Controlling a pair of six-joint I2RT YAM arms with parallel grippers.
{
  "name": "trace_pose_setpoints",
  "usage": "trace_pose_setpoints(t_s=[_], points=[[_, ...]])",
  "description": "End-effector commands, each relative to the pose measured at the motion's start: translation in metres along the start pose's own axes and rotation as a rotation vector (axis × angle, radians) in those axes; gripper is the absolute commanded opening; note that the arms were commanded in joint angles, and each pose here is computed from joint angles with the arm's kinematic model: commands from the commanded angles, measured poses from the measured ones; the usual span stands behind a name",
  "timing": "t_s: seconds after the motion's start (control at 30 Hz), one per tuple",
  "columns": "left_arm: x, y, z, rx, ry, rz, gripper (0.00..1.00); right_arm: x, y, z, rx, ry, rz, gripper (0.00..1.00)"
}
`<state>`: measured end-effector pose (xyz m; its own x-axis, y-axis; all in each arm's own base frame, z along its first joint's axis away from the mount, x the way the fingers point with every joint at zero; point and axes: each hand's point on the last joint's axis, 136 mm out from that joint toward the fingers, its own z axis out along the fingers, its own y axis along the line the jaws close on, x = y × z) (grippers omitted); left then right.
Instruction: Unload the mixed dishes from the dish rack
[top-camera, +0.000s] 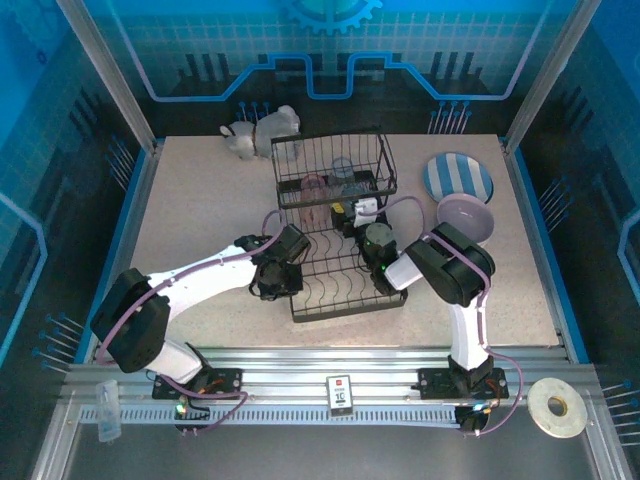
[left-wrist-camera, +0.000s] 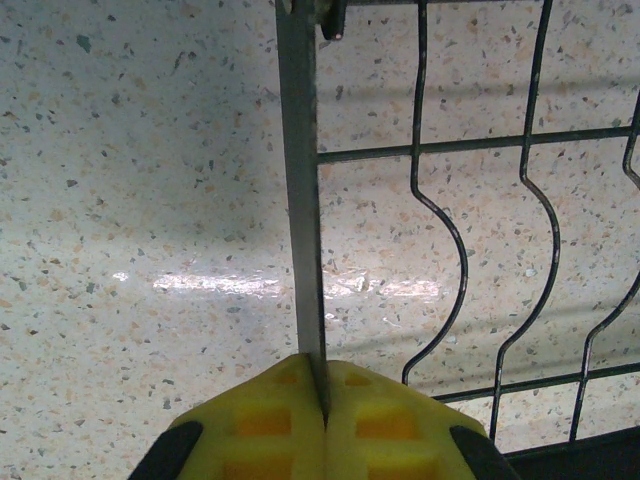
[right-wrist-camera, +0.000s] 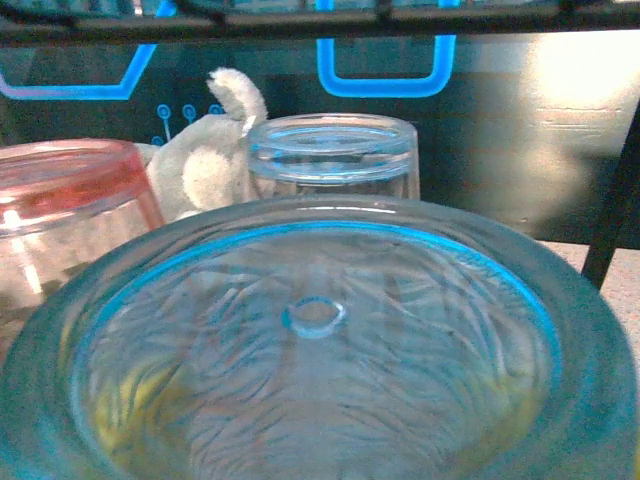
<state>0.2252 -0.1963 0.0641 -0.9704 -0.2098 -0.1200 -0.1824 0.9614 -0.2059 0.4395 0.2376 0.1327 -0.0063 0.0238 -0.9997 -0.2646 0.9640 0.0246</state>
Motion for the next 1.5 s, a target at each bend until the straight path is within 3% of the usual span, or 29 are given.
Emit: trace_pose_setpoints(t_s=[0.0, 0.77, 1.2, 1.47], points=[[0.022, -0.007, 0.0, 0.045, 0.085, 0.028, 0.0, -0.027, 0.01, -0.012, -0.028, -0.068, 0.022, 0.52], [0.022, -0.01, 0.011, 0.067, 0.087, 0.026, 0.0, -0.033, 0.039, -0.058, -0.133, -0.048, 0.112, 0.45], [0.018, -0.009, 0.017, 0.055, 0.074, 0.065, 0.0, -0.057, 0.038, -0.078, -0.155, -0.087, 0.182, 0.43], [0.013, -0.014, 0.013, 0.095, 0.029, 0.074, 0.26, -0.068, 0.038, -0.09, -0.17, -0.057, 0.178, 0.42]])
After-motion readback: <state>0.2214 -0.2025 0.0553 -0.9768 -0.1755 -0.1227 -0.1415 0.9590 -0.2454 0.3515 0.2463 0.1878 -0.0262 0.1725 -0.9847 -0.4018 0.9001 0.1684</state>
